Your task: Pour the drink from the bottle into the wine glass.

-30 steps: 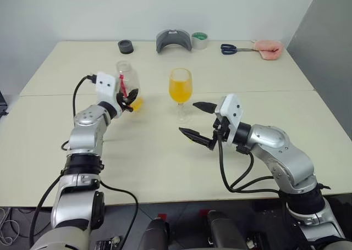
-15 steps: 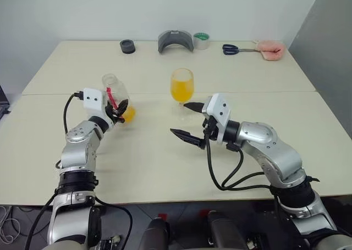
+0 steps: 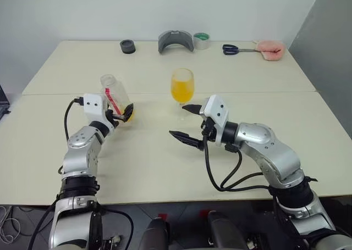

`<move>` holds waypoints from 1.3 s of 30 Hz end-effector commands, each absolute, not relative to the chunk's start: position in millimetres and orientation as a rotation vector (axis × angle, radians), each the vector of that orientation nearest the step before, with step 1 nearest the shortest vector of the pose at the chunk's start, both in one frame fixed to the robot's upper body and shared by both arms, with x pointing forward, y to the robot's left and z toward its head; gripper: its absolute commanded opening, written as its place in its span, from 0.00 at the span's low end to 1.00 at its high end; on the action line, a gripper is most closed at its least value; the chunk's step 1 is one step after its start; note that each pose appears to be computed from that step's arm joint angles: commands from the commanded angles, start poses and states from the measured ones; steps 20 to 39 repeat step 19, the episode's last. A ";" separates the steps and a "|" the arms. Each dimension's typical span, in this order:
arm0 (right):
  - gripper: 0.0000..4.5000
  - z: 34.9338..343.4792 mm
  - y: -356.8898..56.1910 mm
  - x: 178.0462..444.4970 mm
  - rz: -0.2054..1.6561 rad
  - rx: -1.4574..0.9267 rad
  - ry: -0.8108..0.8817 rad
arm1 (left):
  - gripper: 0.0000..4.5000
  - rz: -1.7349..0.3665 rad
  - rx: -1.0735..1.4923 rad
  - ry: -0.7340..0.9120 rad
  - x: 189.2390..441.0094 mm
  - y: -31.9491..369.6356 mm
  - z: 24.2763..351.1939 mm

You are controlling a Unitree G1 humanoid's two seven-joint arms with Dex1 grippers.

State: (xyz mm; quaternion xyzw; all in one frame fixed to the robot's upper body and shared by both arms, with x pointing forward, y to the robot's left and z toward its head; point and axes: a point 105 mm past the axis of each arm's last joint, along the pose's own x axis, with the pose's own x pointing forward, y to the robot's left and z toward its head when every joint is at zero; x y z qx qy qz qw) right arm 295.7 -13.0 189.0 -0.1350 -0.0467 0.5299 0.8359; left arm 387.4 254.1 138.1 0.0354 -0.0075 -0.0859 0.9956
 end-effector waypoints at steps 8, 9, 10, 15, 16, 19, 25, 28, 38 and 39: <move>1.00 157.6 -53.6 303.5 0.824 -0.200 -0.150 | 1.00 -0.039 0.186 -0.113 348.5 258.4 155.0; 1.00 153.2 -59.1 305.3 0.774 -0.168 -0.147 | 1.00 -0.041 0.189 -0.115 343.4 255.5 153.9; 1.00 148.9 -64.0 307.0 0.728 -0.150 -0.143 | 1.00 -0.042 0.189 -0.116 339.2 253.5 152.8; 1.00 140.2 -77.4 312.8 0.566 -0.103 -0.150 | 1.00 -0.053 0.143 -0.108 326.0 251.5 145.9; 1.00 139.5 -79.8 313.7 0.540 -0.093 -0.155 | 1.00 -0.048 0.135 -0.111 324.9 251.6 145.6; 1.00 135.8 -86.6 316.3 0.487 -0.079 -0.157 | 1.00 -0.082 0.158 -0.121 322.7 247.2 144.4; 1.00 135.8 -86.6 316.3 0.487 -0.079 -0.157 | 1.00 -0.082 0.158 -0.121 322.7 247.2 144.4; 1.00 135.8 -86.6 316.3 0.487 -0.079 -0.157 | 1.00 -0.082 0.158 -0.121 322.7 247.2 144.4; 1.00 135.8 -86.6 316.3 0.487 -0.079 -0.157 | 1.00 -0.082 0.158 -0.121 322.7 247.2 144.4; 1.00 135.8 -86.6 316.3 0.487 -0.079 -0.157 | 1.00 -0.082 0.158 -0.121 322.7 247.2 144.4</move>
